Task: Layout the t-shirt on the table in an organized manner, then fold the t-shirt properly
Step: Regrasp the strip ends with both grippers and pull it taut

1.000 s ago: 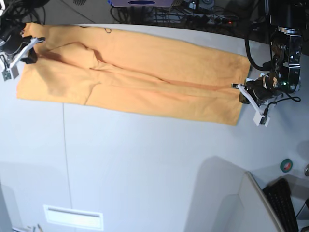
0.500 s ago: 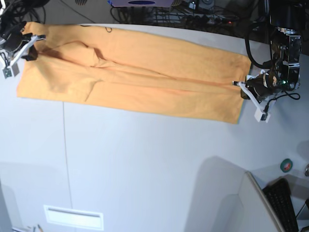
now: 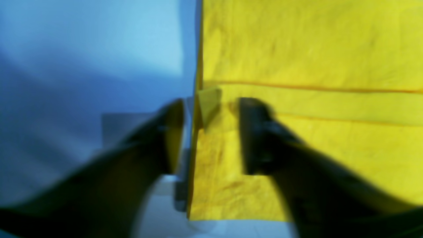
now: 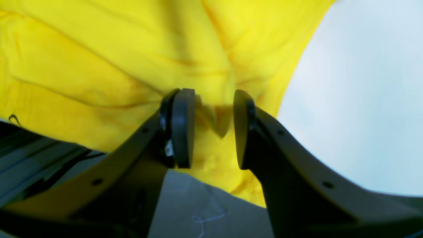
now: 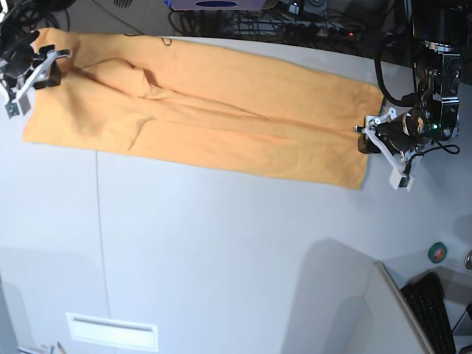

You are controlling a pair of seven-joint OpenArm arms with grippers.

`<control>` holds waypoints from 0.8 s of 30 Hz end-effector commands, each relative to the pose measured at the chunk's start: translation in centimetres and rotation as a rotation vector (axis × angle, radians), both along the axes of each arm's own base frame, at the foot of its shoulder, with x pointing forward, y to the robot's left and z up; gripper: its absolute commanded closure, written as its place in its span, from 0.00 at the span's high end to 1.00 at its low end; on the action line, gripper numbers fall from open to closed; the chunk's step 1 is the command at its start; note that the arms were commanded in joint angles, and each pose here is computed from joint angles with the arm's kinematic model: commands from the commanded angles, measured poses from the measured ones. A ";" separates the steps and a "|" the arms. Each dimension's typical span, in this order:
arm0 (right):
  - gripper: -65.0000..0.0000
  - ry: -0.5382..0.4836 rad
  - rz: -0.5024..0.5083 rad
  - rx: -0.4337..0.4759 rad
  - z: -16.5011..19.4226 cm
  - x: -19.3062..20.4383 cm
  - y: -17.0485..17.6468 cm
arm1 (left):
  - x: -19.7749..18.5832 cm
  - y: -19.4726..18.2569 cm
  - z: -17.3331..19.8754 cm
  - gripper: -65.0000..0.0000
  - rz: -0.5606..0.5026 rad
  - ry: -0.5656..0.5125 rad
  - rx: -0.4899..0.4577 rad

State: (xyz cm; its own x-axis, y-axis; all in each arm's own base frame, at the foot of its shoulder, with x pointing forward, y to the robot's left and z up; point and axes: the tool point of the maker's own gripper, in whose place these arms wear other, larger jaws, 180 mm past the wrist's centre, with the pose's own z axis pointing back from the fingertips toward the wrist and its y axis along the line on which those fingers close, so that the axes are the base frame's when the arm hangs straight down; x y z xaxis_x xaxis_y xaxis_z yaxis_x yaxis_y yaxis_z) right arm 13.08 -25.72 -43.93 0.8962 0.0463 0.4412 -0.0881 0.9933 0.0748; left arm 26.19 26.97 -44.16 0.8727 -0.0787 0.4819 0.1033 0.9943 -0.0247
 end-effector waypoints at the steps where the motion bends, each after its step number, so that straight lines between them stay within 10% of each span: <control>1: 0.28 -0.044 0.016 -0.020 1.3 0.7 -0.4 | 1.8 0.2 2.3 0.59 -0.014 -0.082 0.006; 5: 0.18 -0.093 0.034 -0.035 2.6 2.1 -0.2 | 2.1 -0.9 4.2 0.58 -0.005 -0.153 -0.019; 10: 0.00 -0.081 -0.014 0.014 0.6 4.0 -0.5 | 1.8 -3.9 2.7 0.00 0.023 -0.143 -0.101; 24: 0.00 0.045 -0.139 0.154 -5.4 6.0 -1.7 | 0.9 -3.1 -4.9 0.00 0.032 0.068 -0.021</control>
